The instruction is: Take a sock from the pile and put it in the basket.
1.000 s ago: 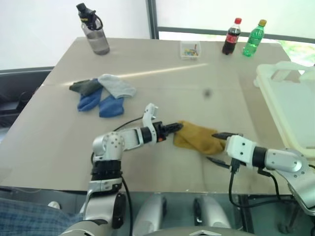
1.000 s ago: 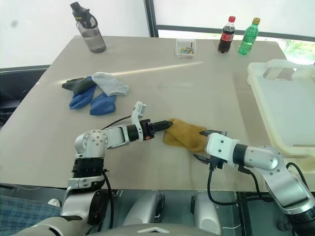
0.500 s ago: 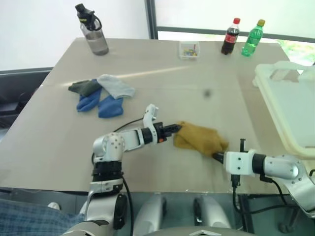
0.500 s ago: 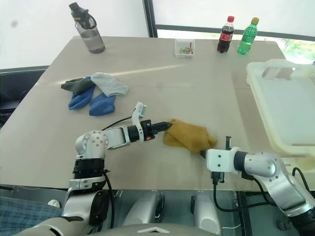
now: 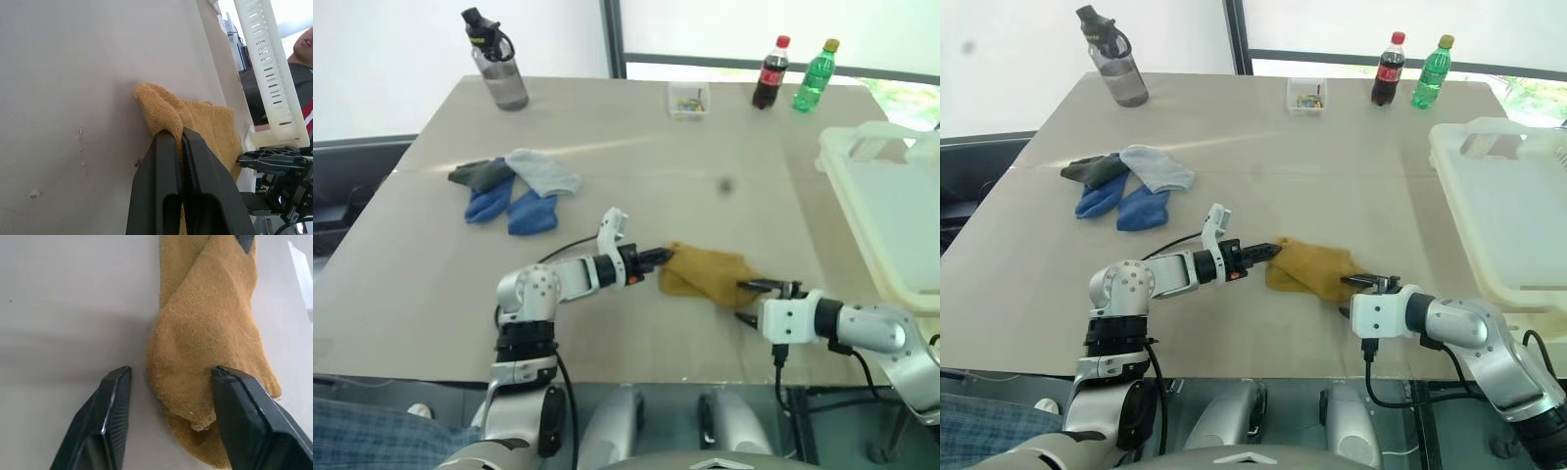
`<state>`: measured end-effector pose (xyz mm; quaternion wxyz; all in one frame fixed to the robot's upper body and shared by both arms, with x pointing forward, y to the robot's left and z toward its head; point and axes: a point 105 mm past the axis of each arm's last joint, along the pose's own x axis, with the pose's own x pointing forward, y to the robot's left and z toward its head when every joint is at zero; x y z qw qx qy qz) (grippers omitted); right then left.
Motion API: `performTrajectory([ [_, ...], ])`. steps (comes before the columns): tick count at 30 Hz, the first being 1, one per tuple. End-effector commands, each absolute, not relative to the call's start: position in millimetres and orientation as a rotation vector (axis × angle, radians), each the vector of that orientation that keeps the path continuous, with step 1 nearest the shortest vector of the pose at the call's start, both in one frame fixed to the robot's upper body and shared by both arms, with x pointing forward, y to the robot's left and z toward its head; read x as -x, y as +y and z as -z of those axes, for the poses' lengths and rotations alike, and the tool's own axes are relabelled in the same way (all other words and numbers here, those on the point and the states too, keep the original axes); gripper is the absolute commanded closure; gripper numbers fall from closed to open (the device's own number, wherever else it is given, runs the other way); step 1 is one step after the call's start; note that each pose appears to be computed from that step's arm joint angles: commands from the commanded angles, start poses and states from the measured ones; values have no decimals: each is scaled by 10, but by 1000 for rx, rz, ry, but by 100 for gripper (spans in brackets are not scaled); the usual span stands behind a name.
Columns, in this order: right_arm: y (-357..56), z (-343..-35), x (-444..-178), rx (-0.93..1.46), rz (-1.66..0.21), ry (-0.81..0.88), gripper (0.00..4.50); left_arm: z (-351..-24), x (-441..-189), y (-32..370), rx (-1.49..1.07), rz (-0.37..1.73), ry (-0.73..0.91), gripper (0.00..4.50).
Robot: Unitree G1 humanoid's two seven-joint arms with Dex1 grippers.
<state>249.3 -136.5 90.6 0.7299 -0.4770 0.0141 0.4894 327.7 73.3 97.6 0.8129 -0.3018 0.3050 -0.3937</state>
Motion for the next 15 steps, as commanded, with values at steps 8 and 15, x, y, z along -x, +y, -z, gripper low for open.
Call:
performTrajectory([
  [8, -1363, -895, -2531, 1073, -1054, 3, 447, -1027, -3244, 721, 647, 866, 639, 450],
  [15, -1422, -1089, -2649, 1109, -953, -83, 447, -1417, -3197, 728, 629, 975, 437, 450],
])
